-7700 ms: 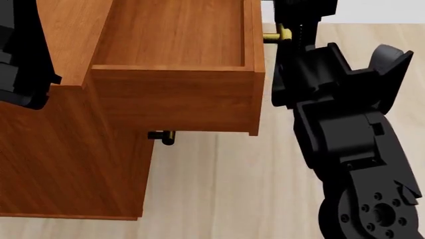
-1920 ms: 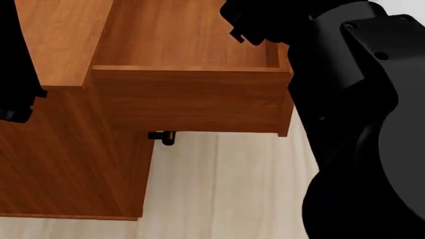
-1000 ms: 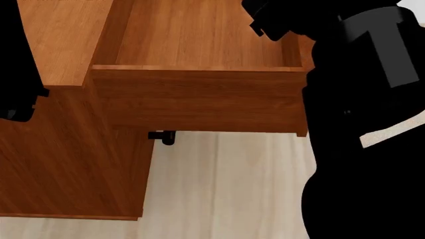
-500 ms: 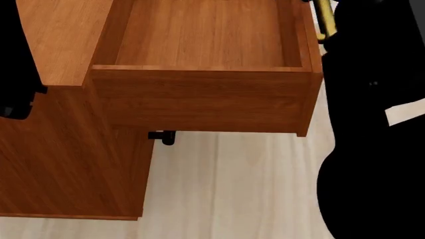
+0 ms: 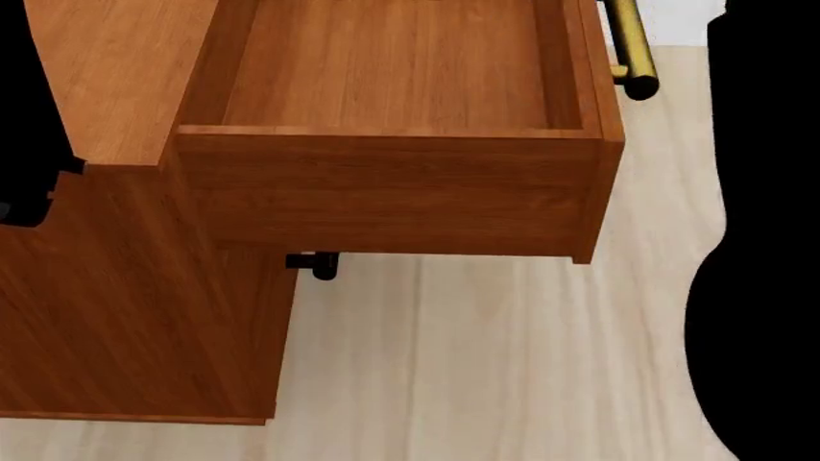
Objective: Close the bottom drawer of the cabinet and open the top drawer.
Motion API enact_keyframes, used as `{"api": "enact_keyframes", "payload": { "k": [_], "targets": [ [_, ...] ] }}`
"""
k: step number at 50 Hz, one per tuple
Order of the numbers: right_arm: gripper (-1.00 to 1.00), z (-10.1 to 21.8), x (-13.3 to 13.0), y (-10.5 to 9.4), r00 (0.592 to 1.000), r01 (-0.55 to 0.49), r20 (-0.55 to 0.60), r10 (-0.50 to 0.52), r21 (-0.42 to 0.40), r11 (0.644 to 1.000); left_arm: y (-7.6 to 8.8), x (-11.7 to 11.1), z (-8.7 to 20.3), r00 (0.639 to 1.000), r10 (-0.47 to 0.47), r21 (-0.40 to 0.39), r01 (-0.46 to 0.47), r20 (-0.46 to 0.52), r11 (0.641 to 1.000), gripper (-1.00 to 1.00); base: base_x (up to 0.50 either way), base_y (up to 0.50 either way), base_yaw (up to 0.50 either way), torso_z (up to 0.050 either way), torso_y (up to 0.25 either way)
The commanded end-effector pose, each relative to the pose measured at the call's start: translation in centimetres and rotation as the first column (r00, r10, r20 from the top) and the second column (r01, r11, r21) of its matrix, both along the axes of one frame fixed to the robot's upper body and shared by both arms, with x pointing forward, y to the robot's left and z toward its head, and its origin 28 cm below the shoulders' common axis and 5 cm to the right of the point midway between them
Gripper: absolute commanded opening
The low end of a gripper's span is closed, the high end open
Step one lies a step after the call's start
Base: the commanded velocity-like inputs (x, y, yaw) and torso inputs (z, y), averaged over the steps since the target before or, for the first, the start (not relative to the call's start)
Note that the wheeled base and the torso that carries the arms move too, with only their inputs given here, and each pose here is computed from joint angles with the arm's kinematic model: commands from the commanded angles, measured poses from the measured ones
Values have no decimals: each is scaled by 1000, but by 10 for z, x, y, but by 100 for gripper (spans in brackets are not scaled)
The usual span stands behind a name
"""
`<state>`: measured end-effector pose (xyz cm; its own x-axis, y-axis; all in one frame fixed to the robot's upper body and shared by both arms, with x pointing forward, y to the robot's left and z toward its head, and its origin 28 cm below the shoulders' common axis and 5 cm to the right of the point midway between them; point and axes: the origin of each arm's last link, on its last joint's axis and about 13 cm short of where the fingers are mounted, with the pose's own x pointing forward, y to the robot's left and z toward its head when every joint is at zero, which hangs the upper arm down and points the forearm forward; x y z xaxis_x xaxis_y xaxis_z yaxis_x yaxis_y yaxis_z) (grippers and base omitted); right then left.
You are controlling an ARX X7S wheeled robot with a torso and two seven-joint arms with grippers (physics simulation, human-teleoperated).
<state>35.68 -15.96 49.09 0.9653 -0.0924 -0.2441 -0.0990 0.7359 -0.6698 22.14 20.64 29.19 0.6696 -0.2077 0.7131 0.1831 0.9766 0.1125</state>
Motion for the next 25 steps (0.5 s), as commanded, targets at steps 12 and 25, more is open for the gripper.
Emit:
{"api": "enact_keyframes", "payload": {
  "k": [12,25],
  "targets": [
    [100,-5,-30,-27,991,42,120,-61,153,987,1,0,2,1000,-10,-2,10,8,1000,100,0,0,0,0,0],
    [100,-9,-53,-39,978,45,189,-90,232,972,3,-2,3,1000,-7,-4,7,13,1000,100,0,0,0,0,0]
  ]
}}
